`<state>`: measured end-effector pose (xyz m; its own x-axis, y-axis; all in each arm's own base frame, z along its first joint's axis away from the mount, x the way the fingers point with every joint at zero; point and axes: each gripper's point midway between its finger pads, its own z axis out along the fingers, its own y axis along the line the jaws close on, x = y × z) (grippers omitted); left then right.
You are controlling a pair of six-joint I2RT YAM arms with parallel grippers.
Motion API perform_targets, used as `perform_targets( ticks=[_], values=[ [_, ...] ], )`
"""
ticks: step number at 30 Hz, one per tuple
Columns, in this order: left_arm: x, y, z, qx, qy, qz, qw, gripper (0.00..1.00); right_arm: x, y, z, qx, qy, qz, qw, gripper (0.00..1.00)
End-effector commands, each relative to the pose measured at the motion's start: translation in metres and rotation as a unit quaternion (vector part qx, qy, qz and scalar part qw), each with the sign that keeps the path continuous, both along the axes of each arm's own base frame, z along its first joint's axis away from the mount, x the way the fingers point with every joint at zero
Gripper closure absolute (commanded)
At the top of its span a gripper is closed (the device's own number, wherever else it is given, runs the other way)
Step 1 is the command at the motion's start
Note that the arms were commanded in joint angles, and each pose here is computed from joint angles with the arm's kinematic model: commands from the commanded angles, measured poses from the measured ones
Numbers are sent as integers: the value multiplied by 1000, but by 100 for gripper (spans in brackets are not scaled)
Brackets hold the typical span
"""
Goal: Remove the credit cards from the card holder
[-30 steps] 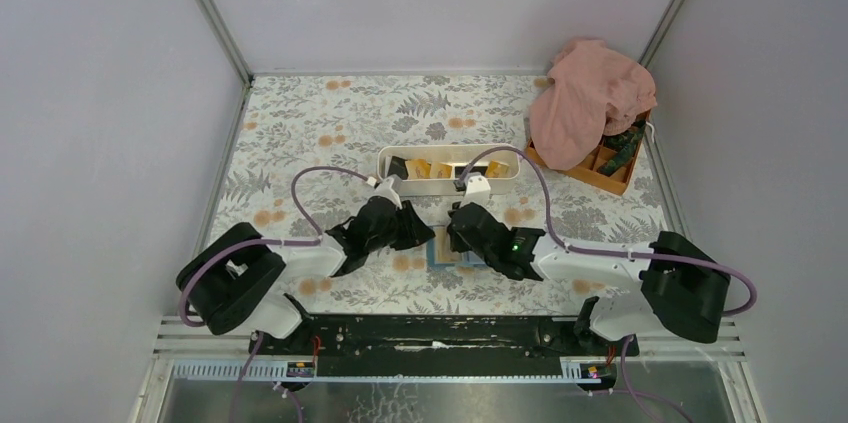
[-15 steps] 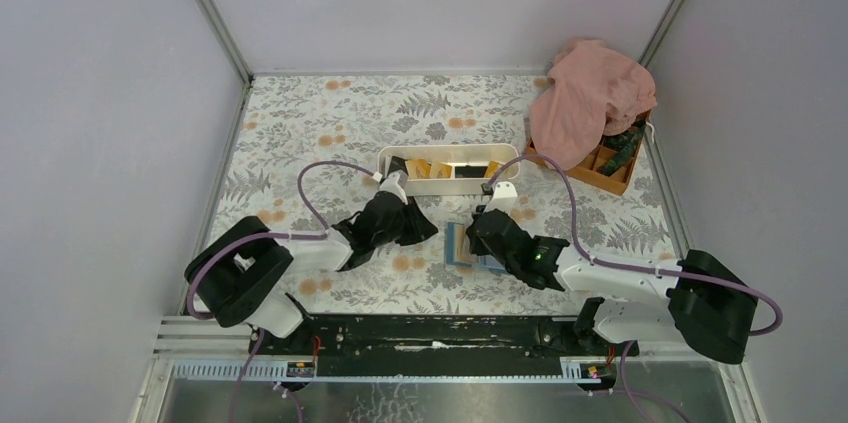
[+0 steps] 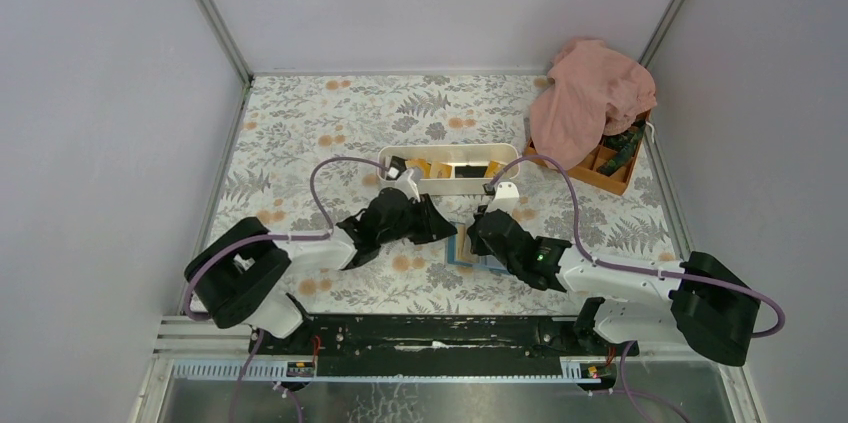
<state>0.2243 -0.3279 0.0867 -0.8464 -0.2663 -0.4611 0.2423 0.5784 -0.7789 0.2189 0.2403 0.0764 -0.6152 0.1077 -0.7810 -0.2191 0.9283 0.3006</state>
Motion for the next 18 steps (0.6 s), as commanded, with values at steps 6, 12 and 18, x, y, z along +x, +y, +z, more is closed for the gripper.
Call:
perform_targets(
  ticks=[6,12,18],
  values=[
    [-9,-29,6,-47,9,-41,998,75,11,6,19,34,-26,-14,999,100],
    [-10,-36,-14,-34,27,-44,998,75,11,5,22,38,-29,-15,999,100],
    [-12,-47,-26,-32,40,-52,997,75,9,2,28,48,-35,-15,998,100]
  ],
)
